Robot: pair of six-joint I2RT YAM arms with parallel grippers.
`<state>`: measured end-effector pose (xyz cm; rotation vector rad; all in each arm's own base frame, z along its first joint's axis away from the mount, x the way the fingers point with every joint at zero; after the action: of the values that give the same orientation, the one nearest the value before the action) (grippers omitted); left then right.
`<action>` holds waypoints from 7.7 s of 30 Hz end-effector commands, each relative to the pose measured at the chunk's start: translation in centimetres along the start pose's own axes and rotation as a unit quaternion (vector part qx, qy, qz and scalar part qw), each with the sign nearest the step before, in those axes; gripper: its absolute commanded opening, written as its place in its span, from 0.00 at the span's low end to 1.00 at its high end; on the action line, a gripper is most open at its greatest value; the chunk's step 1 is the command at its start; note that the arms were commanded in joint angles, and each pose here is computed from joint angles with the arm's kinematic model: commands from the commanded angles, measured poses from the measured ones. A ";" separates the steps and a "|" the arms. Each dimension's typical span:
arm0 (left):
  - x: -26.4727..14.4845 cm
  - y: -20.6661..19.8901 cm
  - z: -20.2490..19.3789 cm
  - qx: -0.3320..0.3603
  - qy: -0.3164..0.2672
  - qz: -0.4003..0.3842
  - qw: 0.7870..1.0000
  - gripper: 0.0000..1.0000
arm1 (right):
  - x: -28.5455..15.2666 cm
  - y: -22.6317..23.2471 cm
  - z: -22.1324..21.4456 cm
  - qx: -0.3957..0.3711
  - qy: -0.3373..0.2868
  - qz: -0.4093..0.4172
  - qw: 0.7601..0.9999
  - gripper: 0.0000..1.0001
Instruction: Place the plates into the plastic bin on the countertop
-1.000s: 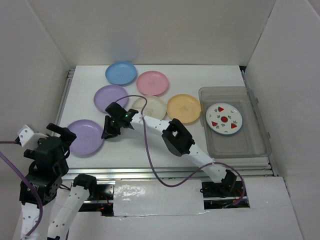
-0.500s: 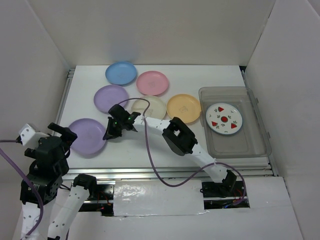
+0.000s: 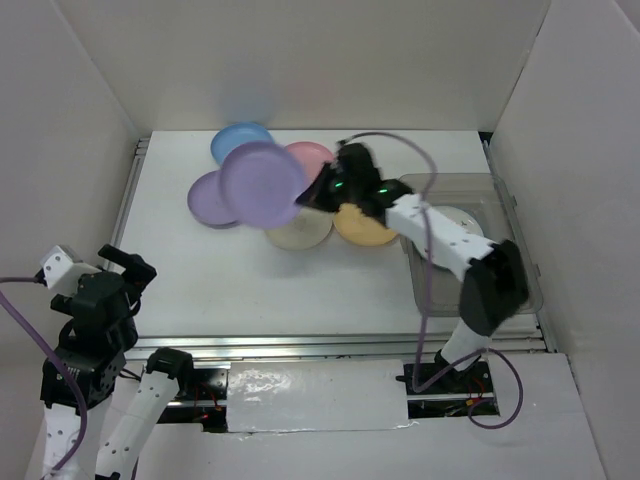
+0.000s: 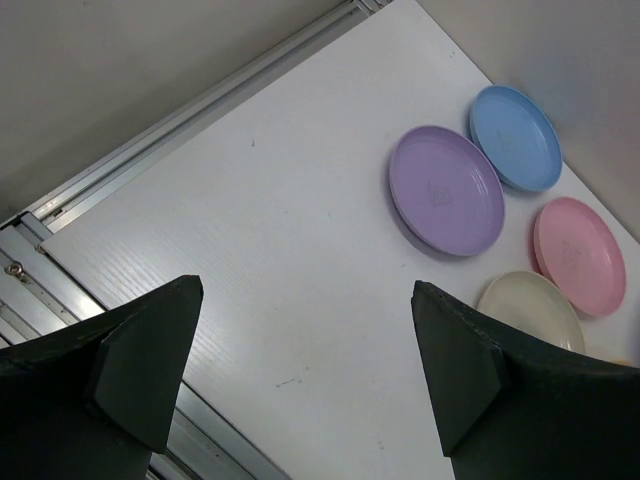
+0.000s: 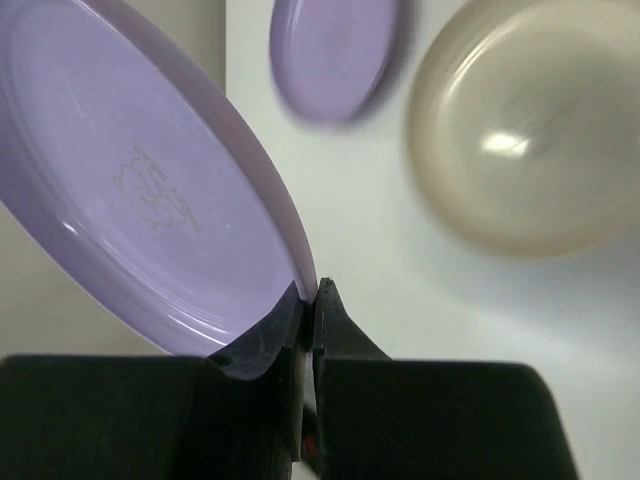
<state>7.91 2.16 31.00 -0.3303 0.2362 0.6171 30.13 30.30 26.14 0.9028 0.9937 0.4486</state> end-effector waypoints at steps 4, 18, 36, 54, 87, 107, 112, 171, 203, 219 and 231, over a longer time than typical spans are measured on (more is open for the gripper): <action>0.5 -0.9 0.2 0.015 -0.005 -0.025 1.000 0.99 | -13.0 -11.9 11.6 0.090 -0.194 -0.128 0.968 0.00; 1.5 -2.1 -0.2 0.047 0.019 -0.040 0.998 0.99 | -24.0 -28.7 12.7 0.295 -0.345 -0.178 0.873 0.00; 1.6 -2.3 -0.3 0.050 0.022 -0.045 0.997 0.99 | -23.7 -30.6 11.3 0.311 -0.350 -0.215 0.857 0.42; 5.3 -8.1 -2.5 0.093 0.163 -0.108 0.976 0.99 | -28.9 -13.3 7.6 0.105 -0.432 -0.089 0.891 1.00; 31.1 -14.4 -15.3 -0.118 0.296 0.005 0.948 0.85 | -27.0 -5.5 -8.1 -0.176 -0.064 0.187 0.964 1.00; 20.9 -12.6 -6.0 -0.090 0.211 0.061 0.972 0.00 | -26.9 -6.4 -8.0 -0.156 -0.100 0.160 0.970 1.00; 14.4 -17.8 -2.4 -0.041 0.172 -0.147 0.973 0.00 | -27.9 -7.0 -7.0 -0.088 -0.197 0.105 0.971 1.00; 3.0 -43.9 -12.1 0.079 0.234 -0.294 0.923 0.99 | -37.4 -8.0 -8.8 -0.052 -0.372 0.075 0.924 1.00; 19.3 -24.6 -21.7 0.123 0.369 0.000 0.921 0.00 | -29.1 -9.2 -6.4 -0.061 -0.269 0.066 0.959 1.00; -1.9 -25.3 -14.8 0.243 0.227 -0.220 0.917 0.00 | -16.6 -7.7 0.6 -0.097 -0.191 -0.071 0.974 1.00; -4.0 -24.8 -10.5 0.172 0.224 -0.349 0.893 0.00 | -13.3 -11.7 -0.7 -0.101 -0.148 -0.122 0.976 0.84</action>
<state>18.15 -22.94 26.02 -0.1106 0.7041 -0.1487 22.04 14.52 22.93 0.6301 0.8115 0.1391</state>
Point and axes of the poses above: each gripper's point midway between its finger pads, its own x axis out along the fingers, its own y axis along the line the jaws close on, z = x × y, the point moved 9 cm from there along -x, back along the fingers, and after that the axes turned 11 degrees about x, right-handed, at the moved point
